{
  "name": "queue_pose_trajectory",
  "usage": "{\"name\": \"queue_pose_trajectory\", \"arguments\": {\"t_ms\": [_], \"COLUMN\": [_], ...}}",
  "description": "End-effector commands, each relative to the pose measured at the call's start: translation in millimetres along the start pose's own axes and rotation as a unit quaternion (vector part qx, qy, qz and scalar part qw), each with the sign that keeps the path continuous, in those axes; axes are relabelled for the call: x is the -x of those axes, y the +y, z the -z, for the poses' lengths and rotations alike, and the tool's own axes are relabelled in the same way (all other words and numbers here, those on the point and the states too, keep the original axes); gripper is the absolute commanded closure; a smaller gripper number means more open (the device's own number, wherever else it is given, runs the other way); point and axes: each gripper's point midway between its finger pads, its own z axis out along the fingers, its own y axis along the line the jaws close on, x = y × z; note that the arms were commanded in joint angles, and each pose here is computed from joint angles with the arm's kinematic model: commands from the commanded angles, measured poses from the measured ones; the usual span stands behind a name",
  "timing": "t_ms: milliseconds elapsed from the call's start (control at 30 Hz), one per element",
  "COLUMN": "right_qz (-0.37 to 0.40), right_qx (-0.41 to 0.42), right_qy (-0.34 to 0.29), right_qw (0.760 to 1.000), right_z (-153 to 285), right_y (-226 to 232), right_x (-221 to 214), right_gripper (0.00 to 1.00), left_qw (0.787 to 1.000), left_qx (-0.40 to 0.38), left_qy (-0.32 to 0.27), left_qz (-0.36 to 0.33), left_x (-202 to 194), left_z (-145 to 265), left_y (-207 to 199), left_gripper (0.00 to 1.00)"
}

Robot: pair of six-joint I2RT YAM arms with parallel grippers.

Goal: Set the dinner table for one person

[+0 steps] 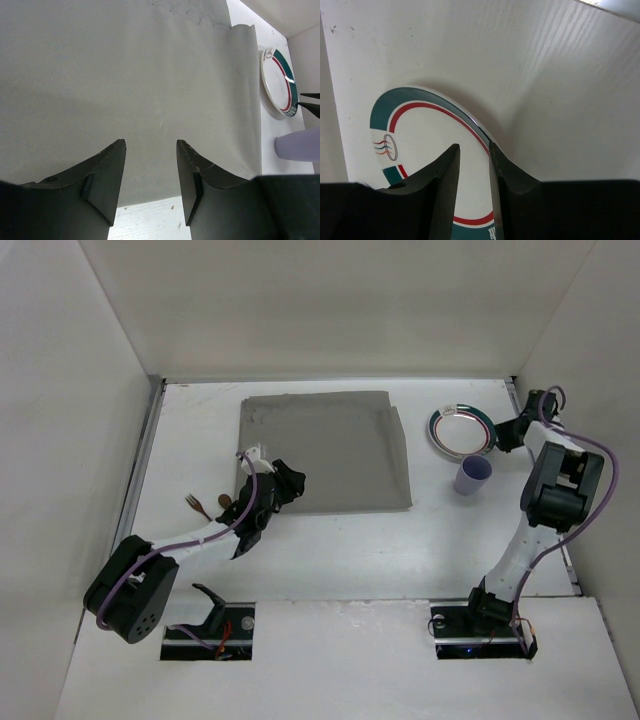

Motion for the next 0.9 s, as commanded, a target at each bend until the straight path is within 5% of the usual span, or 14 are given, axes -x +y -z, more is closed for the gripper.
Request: {"name": "queue_pose_trajectory", "arguments": {"t_ms": [0, 167, 367, 600, 867], "right_qz": [0.013, 0.011, 0.09, 0.103, 0.12], "right_qx": [0.01, 0.001, 0.02, -0.059, -0.068], "right_qy": [0.016, 0.02, -0.079, -0.041, -0.01], "right_qw": [1.0, 1.0, 0.993, 0.992, 0.99], "right_z": [-3.5, 0.9, 53.7, 38.0, 30.6], "right_y": [15.8, 18.2, 26.3, -32.9, -12.3], "right_x": [-13.5, -19.1, 23.2, -3.5, -36.1], "right_gripper": [0.63, 0.58, 0.55, 0.55, 0.55], "left_qw": [1.0, 1.0, 0.999, 0.999, 0.999], "left_qx": [-0.017, -0.015, -0.019, -0.03, -0.028], "left_qy": [-0.021, -0.022, -0.025, -0.025, -0.024], "left_qz": [0.013, 0.014, 0.016, 0.024, 0.03], "left_x": [11.0, 12.1, 13.7, 14.7, 14.5], "left_z": [0.5, 0.1, 1.9, 5.6, 5.5], "left_y": [-6.1, -4.8, -6.9, -12.8, -9.6], "left_gripper": [0.57, 0.57, 0.57, 0.57, 0.57]}}
